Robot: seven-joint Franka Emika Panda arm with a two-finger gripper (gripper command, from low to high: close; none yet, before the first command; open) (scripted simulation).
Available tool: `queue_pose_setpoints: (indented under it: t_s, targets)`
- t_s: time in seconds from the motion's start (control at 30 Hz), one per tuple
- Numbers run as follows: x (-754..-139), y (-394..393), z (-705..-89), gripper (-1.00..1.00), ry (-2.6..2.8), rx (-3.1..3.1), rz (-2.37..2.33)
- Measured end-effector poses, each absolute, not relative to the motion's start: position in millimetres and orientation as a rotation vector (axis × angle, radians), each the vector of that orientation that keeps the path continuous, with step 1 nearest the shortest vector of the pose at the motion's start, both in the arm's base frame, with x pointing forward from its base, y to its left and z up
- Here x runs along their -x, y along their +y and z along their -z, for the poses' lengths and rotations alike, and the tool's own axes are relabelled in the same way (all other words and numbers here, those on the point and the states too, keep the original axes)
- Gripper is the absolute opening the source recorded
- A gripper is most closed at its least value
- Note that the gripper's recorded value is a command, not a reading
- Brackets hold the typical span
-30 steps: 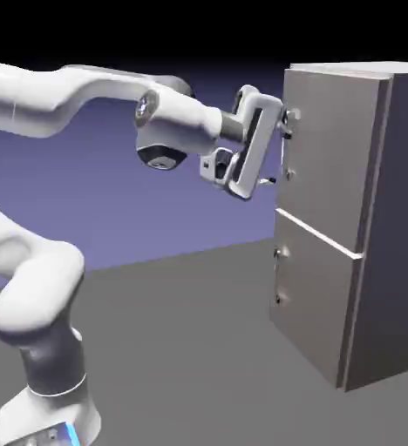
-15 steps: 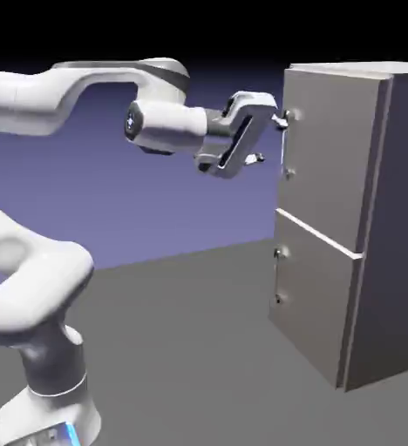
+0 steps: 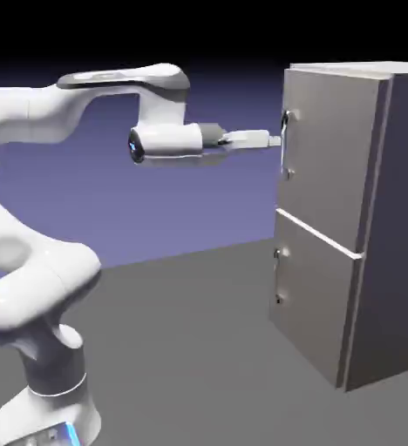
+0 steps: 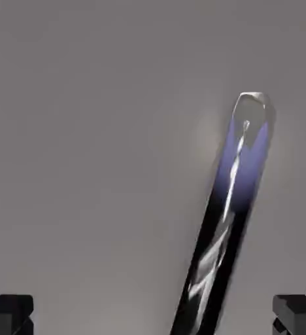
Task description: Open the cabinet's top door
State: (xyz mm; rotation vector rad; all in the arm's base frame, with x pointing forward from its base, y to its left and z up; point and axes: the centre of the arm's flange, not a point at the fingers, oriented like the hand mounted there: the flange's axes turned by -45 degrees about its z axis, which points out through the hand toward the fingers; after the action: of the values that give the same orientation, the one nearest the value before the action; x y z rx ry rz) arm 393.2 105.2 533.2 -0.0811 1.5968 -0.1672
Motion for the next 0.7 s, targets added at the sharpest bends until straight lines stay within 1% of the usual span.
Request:
queue_pose_setpoints:
  t_s: [0.17, 0.3, 0.33, 0.7]
  targets:
    - [-402, 120, -519, 1.00, 1.570, -0.051, 0.051]
    - [-443, 118, -519, 1.00, 1.571, -0.050, 0.053]
    - [-452, 117, -519, -1.00, 1.570, -0.051, 0.052]
    - [-420, 97, -519, -1.00, 1.571, 0.057, -0.056]
